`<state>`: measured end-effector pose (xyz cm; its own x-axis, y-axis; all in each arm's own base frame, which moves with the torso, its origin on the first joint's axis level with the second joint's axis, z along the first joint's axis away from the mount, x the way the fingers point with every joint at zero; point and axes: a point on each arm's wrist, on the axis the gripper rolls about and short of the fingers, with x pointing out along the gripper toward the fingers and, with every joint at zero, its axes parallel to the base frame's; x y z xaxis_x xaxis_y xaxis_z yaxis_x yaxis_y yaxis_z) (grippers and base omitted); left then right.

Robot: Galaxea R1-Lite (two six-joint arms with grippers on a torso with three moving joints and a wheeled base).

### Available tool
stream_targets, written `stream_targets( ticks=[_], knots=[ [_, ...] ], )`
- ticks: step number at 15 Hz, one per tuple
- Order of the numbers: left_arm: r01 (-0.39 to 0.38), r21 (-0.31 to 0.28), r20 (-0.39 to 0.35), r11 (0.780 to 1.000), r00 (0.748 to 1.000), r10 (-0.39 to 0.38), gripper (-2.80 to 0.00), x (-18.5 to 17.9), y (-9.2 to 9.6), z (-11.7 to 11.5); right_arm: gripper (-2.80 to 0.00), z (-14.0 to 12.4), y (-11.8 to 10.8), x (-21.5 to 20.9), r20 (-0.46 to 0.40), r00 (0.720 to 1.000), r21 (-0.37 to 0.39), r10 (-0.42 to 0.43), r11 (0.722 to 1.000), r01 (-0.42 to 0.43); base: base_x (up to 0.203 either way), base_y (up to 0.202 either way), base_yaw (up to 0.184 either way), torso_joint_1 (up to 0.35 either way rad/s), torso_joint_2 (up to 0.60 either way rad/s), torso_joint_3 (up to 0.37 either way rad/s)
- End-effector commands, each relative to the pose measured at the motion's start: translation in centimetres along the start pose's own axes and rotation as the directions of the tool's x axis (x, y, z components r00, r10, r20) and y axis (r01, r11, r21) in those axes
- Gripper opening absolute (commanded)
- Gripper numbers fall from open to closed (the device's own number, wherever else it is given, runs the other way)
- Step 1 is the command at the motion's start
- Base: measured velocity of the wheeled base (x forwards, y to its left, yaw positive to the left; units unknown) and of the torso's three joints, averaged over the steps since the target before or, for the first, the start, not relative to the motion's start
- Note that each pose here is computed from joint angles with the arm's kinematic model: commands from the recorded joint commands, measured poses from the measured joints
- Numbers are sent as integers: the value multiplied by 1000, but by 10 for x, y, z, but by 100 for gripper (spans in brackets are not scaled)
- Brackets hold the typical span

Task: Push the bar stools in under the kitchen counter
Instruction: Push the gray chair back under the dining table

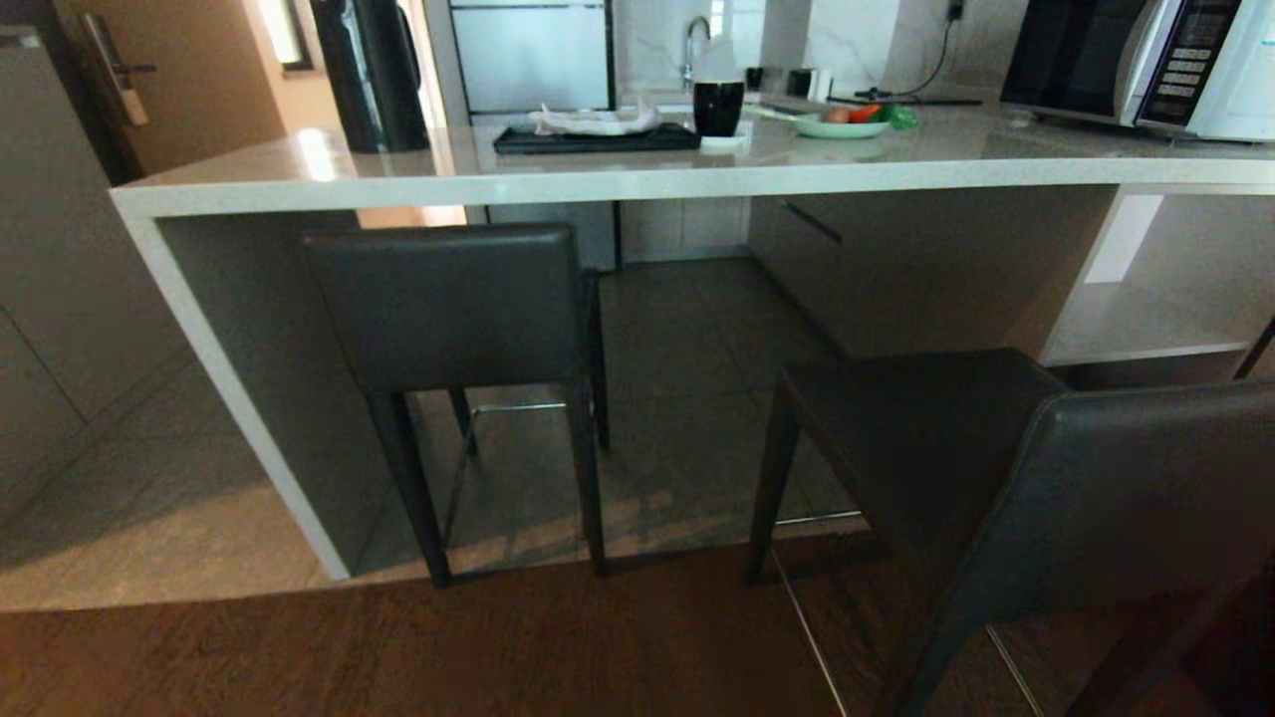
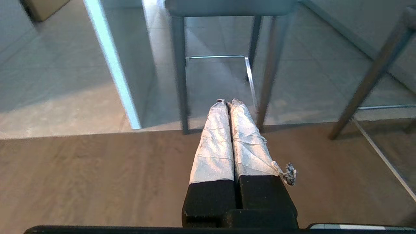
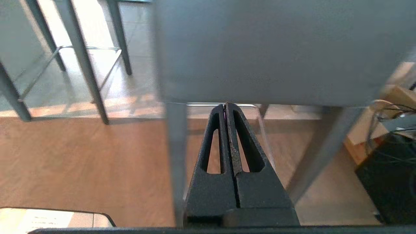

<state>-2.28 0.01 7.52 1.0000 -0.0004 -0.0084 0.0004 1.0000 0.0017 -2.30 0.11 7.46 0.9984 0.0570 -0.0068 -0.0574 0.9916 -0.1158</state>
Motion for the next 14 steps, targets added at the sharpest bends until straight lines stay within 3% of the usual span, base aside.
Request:
stream_targets(
  ticks=[1,14],
  knots=[
    [0,0,-2,1000,1000,0,-280,0,0,0,-280,0,0,0,-2,1000,-2,2,1000,-2,0,-202,3,7,7,2],
    [0,-2,-2,1000,1000,0,-280,0,0,0,-280,0,0,0,-1,1000,11,1,1000,-1,0,-194,2,3,3,3]
  ],
)
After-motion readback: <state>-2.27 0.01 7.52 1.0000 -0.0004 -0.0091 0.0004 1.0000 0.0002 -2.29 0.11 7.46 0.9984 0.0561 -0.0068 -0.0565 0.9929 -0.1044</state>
